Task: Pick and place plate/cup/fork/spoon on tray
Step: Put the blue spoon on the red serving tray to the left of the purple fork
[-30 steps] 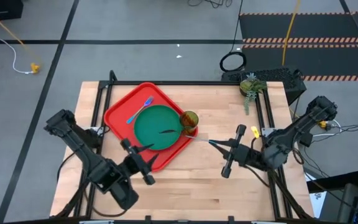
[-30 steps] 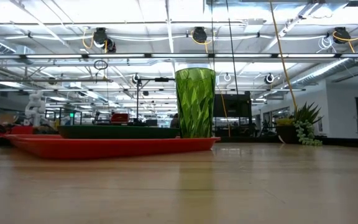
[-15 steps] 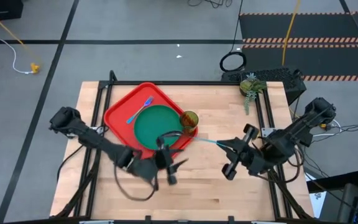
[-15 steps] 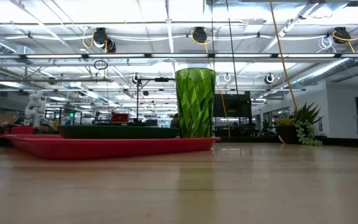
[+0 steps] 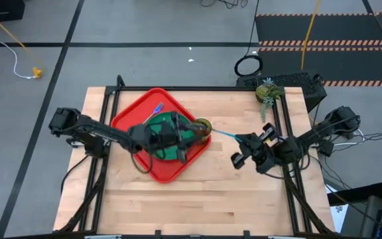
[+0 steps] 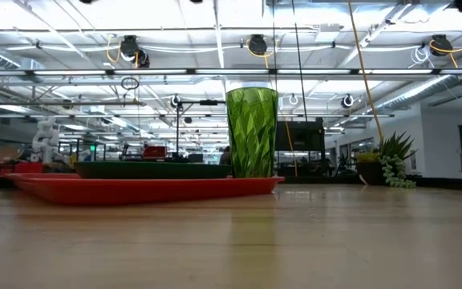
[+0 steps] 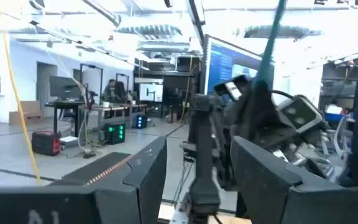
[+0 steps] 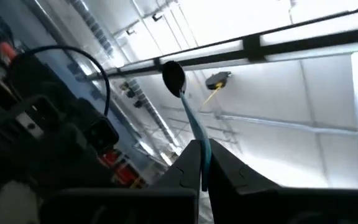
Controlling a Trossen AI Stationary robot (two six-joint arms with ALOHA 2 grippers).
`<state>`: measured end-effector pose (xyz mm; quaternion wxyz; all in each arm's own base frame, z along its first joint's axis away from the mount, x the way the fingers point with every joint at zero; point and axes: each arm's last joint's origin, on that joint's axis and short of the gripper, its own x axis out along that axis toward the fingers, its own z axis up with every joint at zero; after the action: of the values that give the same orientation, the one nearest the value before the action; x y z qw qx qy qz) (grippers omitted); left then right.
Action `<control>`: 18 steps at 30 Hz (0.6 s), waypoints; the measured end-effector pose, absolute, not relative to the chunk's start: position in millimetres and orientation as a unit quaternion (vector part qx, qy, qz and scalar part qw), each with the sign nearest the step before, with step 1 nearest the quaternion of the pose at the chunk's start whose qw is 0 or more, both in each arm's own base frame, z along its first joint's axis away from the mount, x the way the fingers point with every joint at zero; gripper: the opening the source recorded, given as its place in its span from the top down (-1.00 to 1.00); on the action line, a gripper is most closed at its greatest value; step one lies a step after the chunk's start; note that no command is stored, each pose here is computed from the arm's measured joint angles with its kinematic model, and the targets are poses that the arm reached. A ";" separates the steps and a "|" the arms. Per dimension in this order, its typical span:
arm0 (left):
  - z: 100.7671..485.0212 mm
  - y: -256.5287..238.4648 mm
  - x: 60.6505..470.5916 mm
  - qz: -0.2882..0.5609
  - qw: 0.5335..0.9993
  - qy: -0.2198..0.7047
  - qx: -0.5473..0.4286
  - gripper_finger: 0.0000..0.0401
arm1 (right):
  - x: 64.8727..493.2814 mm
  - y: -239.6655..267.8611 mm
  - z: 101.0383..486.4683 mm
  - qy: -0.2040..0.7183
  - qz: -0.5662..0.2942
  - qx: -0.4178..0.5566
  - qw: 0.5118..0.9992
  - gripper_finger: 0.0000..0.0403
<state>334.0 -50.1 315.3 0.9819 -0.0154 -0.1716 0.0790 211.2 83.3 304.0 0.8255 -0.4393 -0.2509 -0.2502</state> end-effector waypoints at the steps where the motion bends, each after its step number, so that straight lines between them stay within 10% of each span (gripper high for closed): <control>1: 314.9 -44.4 335.5 0.074 0.982 -0.175 -0.018 0.09 | 214.7 79.7 302.1 -0.246 -0.255 -0.454 0.818 1.00; 18: 340.4 -3.5 327.2 0.006 0.948 -0.318 0.030 0.09 | 239.6 34.6 290.9 -0.218 -0.273 -0.596 0.723 1.00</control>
<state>327.2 -3.5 340.4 0.9475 0.0305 -0.3181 0.0057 239.6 34.6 290.9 0.7226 -0.5964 -0.2184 -0.2730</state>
